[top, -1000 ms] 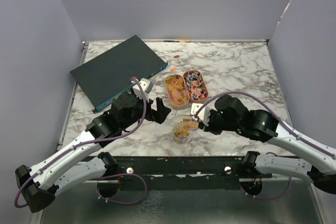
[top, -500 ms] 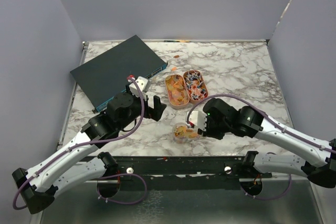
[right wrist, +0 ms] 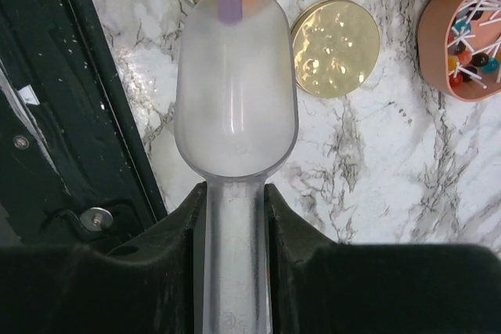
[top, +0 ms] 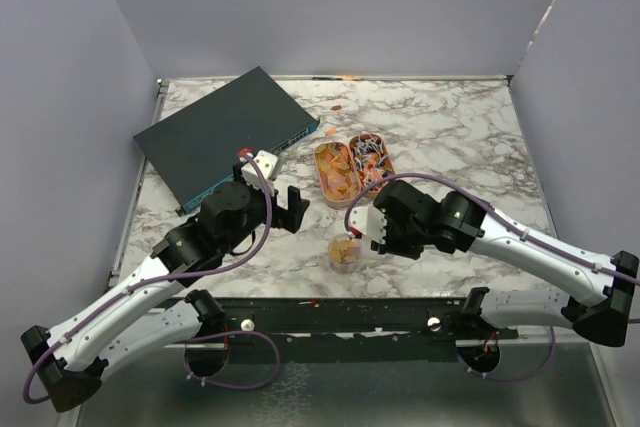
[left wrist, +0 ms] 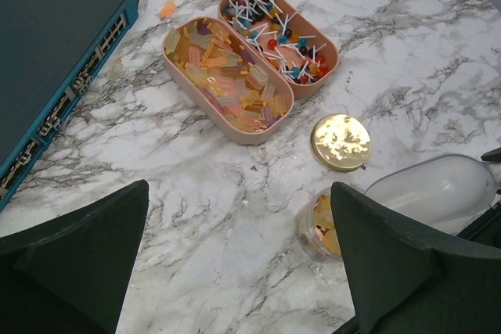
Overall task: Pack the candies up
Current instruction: Place the fake candies in the packing bottle.
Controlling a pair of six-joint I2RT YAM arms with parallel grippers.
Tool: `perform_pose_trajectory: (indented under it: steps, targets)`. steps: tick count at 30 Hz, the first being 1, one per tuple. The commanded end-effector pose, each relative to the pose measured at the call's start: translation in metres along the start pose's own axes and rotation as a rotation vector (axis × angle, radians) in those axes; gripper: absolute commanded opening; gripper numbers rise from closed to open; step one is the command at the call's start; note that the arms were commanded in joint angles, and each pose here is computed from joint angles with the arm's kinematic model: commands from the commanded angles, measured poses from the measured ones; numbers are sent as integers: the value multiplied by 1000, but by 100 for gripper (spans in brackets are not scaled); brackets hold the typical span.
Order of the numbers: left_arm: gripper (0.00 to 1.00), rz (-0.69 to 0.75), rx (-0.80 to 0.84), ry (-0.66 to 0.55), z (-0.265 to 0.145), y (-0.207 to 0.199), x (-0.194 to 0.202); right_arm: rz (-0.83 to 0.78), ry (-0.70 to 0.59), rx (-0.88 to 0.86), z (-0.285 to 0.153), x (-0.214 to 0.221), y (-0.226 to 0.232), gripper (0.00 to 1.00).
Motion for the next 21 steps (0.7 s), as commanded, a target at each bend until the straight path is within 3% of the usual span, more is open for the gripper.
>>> perform_pose_trajectory:
  steps: [1,11,21]
  targets:
    - [99,19,-39,-20,-4,10,-1,-29,68,35,-7,8,-8,0]
    - [99,19,-38,-34,-7,11,-3,4,30,209,-19,9,-31,0]
    - [99,20,-33,-31,-7,10,-3,282,35,561,-37,19,-83,1]
Point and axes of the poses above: each gripper's point midway between its finger pads, its own z axis out along the fingers, its own y axis along the line the jaws close on, x = y × z, the point moved 1 cm from there along -z, back along the fingers, and after that the axes turned 6 degrees about -z, right-handed, at the moved point
